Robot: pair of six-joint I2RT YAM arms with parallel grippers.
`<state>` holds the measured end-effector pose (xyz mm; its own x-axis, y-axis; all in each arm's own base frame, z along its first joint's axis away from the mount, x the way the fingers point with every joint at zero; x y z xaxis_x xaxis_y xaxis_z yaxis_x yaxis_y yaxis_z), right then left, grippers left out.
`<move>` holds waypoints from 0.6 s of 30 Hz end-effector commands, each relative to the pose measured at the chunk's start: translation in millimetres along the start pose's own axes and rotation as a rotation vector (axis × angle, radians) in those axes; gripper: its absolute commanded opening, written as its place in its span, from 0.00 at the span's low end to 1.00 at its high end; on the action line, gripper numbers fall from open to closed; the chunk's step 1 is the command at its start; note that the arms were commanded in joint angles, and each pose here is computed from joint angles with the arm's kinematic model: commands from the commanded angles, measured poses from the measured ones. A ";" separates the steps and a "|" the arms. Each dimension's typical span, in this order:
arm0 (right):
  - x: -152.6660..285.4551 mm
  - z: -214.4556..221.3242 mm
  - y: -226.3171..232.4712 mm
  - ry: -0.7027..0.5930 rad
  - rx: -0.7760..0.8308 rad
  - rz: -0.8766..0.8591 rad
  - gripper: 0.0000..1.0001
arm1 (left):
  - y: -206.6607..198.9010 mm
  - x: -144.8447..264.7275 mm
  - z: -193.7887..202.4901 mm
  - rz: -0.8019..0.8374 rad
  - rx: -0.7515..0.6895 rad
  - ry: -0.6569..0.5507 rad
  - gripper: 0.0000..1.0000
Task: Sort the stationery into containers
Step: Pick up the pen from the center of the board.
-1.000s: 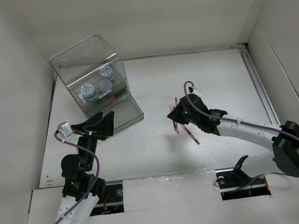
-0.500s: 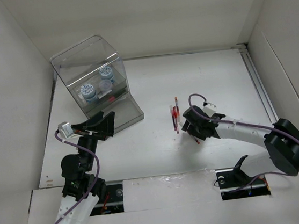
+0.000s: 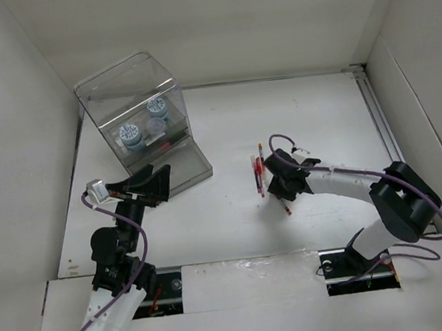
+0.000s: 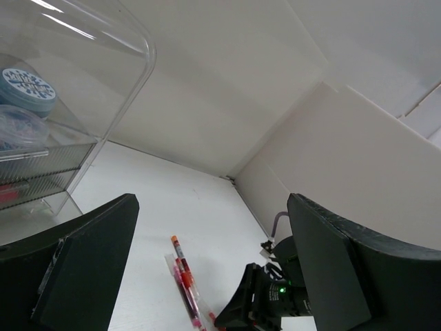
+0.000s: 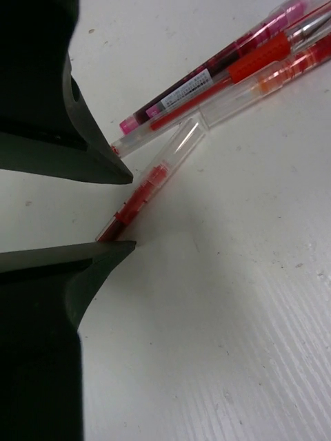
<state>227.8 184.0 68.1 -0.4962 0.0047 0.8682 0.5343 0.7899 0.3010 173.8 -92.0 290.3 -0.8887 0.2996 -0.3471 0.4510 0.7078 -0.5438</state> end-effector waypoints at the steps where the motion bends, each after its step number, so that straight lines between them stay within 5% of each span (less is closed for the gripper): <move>1: 3.6 4.6 -0.4 0.068 0.037 0.029 0.43 | -5.3 -1.7 -4.8 0.034 0.003 -0.031 0.88; 11: 0.3 15.8 -7.6 0.157 0.089 0.113 0.24 | -4.3 -2.0 -5.5 0.026 0.004 -0.036 0.89; 18: -4.1 9.9 -8.1 0.183 0.116 0.139 0.00 | -7.5 1.7 -12.6 0.031 0.005 -0.060 0.89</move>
<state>228.3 192.4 66.2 -0.3610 -0.0172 0.9324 0.5070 0.8356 0.2117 173.4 -91.4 290.9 -0.8890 0.2952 -0.3499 0.4496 0.7069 -0.5460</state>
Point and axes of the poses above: each gripper's point midway between its finger pads, its own x axis back along the fingers, its own y axis along the line the jaws close on, z = x × y, the point moved 5 cm from there along x, back along the fingers, and after that the axes turned 7 degrees about -x, right-handed, at the moved point
